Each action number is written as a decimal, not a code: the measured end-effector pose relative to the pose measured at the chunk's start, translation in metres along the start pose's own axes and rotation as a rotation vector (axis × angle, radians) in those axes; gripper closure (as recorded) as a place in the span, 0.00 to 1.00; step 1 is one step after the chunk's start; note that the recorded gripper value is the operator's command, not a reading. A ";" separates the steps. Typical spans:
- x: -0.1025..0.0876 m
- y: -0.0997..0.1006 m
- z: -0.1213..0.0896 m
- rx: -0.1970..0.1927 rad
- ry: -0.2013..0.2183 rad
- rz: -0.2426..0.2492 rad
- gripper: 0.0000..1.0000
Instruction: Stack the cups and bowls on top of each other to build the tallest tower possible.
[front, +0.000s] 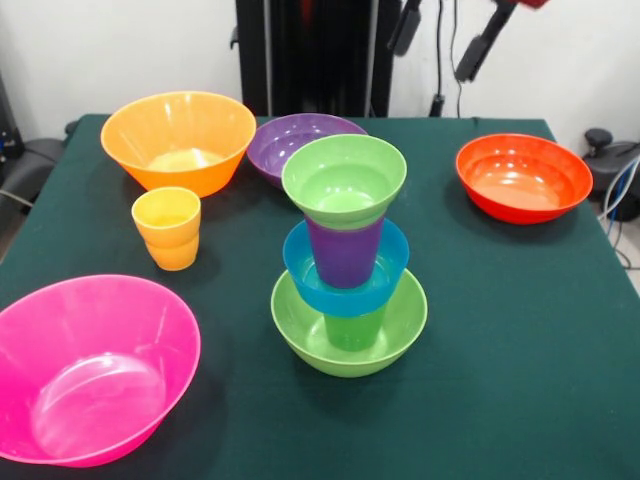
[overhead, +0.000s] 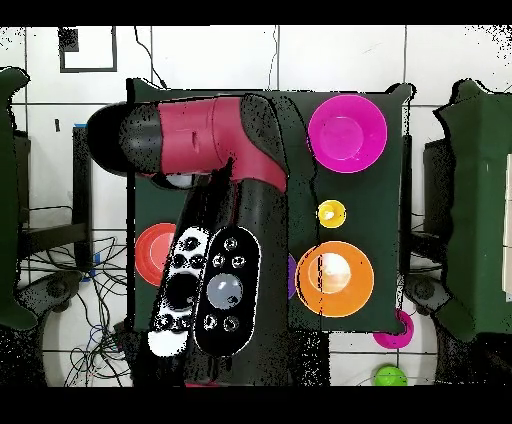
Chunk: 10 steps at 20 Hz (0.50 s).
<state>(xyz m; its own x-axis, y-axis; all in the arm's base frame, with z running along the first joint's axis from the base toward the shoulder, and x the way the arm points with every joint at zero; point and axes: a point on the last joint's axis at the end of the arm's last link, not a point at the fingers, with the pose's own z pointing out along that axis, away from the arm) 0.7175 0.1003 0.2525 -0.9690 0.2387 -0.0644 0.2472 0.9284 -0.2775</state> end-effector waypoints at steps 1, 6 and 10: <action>-0.003 -0.003 -0.005 -0.022 0.000 0.013 0.00; -0.027 -0.044 -0.030 -0.164 0.015 0.103 0.00; -0.066 -0.136 -0.038 -0.271 -0.003 0.154 0.00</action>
<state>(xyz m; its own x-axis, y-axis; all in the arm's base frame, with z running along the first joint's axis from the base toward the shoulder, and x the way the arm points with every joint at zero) 0.7482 -0.0308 0.3305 -0.9198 0.3822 -0.0883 0.3836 0.9235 0.0013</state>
